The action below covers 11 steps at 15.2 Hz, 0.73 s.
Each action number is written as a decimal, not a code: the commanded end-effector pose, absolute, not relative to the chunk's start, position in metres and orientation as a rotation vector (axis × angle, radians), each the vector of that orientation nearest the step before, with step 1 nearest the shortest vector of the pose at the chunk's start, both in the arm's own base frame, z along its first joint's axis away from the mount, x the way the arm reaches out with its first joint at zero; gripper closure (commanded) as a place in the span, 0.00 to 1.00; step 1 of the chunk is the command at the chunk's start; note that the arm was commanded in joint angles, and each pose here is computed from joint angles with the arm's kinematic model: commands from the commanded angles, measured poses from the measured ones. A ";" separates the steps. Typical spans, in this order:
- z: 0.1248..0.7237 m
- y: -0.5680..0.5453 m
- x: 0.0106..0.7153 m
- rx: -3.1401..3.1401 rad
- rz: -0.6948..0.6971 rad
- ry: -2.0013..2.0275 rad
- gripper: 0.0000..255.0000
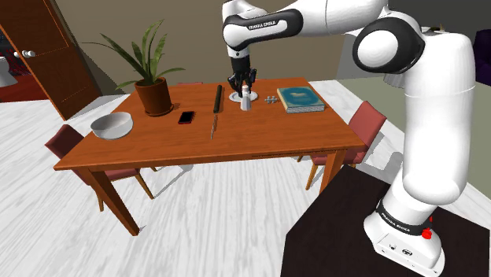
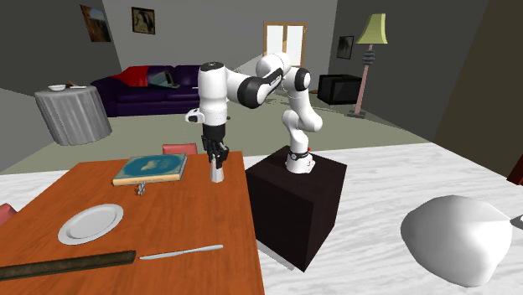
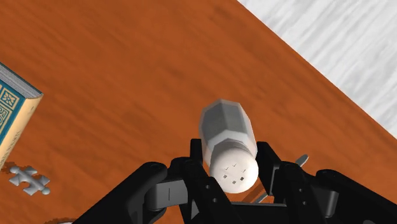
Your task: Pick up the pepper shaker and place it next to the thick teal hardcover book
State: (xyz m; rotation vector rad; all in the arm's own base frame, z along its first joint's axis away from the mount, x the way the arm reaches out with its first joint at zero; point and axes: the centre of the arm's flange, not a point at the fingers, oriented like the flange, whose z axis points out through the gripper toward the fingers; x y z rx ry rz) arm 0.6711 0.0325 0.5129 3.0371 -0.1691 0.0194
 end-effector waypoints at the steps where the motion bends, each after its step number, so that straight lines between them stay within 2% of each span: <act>1: 0.523 0.033 0.671 3.037 0.019 -0.169 1.00; 11: 0.530 -0.072 0.656 3.037 0.019 -0.169 1.00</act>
